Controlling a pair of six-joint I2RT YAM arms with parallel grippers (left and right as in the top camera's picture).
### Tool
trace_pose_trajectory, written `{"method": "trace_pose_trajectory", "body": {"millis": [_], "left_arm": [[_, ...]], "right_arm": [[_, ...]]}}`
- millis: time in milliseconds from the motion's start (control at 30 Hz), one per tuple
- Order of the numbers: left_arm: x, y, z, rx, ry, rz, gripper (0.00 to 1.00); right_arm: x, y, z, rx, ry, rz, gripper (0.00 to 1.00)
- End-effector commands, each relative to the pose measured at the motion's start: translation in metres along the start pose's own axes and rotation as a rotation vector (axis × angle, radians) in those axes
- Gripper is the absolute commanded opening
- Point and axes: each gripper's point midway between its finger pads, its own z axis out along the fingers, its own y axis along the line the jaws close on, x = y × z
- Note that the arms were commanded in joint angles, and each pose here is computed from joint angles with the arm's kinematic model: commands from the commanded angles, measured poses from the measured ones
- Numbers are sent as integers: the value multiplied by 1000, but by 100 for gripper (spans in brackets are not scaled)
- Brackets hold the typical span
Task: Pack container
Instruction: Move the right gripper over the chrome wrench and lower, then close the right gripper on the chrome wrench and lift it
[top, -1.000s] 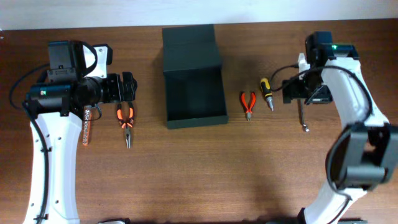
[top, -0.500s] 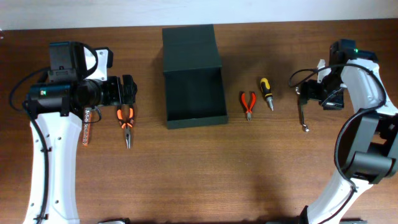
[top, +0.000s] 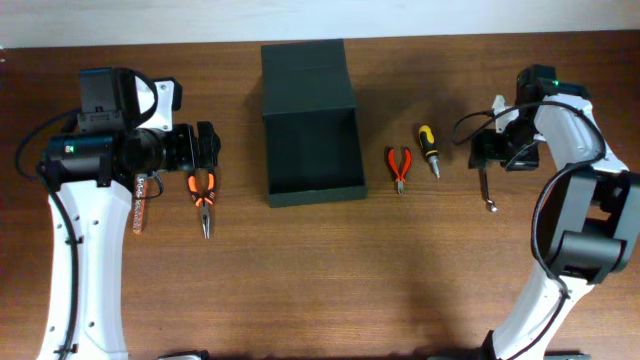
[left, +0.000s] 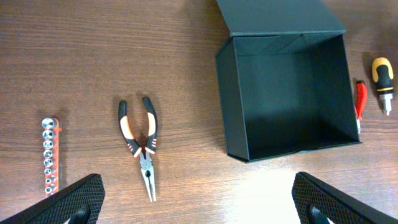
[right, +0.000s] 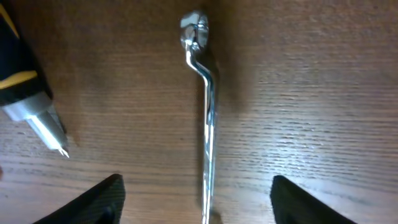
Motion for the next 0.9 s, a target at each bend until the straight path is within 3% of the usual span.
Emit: {"method": "trace_pose_trajectory", "body": {"millis": [0, 533, 867], "left_arm": [[-2, 2, 0, -9, 2, 13, 99], [-1, 2, 0, -9, 6, 12, 99], [10, 2, -1, -8, 50, 2, 99]], "right_arm": [[2, 4, 12, 1, 23, -40, 74], [21, 3, 38, 17, 71, 0, 70], [19, 3, 39, 19, 59, -1, 41]]}}
